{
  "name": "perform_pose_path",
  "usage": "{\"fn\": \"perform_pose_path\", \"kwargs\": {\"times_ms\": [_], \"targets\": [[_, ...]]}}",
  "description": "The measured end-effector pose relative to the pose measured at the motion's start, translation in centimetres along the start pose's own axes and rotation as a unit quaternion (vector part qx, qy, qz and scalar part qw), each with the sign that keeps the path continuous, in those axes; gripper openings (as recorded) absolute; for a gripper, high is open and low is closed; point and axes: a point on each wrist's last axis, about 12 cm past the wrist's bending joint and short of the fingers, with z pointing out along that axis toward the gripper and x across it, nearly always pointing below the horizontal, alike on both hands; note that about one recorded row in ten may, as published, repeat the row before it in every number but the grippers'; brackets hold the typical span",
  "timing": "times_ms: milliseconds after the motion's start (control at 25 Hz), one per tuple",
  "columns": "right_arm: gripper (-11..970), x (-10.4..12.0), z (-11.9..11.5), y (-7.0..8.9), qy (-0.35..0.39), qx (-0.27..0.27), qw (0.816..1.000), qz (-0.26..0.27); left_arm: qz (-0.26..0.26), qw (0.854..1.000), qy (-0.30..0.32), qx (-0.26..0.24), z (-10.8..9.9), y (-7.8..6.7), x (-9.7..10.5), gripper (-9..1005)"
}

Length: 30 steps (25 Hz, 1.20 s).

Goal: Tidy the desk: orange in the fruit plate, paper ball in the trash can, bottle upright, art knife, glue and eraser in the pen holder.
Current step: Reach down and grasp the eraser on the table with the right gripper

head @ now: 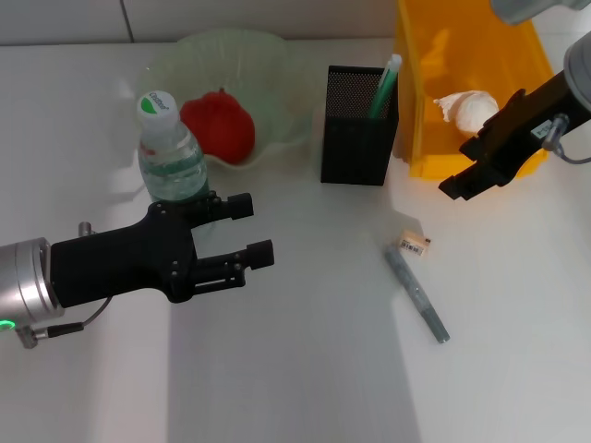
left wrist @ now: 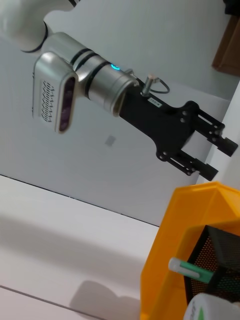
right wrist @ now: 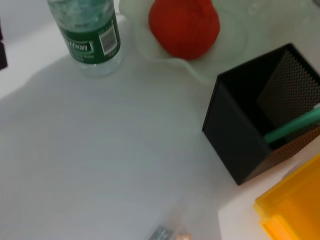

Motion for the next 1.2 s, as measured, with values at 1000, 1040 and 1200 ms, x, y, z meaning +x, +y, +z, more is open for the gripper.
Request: {"fn": "perform_pose_path", "kwargs": {"times_ms": [1000,1040,1200], "targets": [[428,0.4,8.3,0.5,0.053,-0.041,0.997,-0.027,-0.008,1.000,-0.001,0.011,0.6,-0.3,0.2,755],[404,0.4,8.4,0.6,0.051,-0.043,0.997,-0.026,-0.008,1.000,-0.001,0.011,0.6,-0.3,0.2,755],[310,0.4,8.5,0.7,0.039,-0.049,0.998,-0.022,-0.008,1.000,-0.002,0.012,0.6,-0.3,0.1,755]]}}
